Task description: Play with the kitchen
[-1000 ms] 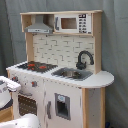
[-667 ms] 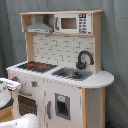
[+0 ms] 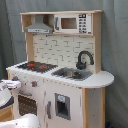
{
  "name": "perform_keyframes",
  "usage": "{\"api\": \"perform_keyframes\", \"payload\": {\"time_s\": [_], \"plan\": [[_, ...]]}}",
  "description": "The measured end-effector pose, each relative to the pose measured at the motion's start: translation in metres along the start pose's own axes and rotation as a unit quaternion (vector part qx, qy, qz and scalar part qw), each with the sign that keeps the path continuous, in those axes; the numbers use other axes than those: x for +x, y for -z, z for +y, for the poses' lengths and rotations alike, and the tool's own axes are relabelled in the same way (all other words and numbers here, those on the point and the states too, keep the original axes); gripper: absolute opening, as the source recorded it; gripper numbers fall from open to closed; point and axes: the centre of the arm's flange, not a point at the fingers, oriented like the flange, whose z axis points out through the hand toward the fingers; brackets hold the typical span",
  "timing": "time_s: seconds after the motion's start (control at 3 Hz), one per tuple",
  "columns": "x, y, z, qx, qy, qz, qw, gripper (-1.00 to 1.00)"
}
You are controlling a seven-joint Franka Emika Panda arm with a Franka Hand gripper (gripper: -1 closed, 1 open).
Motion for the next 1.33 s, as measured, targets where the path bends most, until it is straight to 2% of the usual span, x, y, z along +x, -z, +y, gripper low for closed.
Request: {"api": "perform_keyframes", "payload": {"time_s": [0.33, 0.67, 1.33], "plan": [[0.000, 0.000, 0.000, 0.000, 0.000, 0.000, 1.0000, 1.00], [0.002, 0.033, 0.017, -0.009, -0.010, -0.003, 0.9999, 1.00], [-0.006, 0.083, 0.014, -0.007, -0.045, -0.021, 0.9987, 1.00]]}}
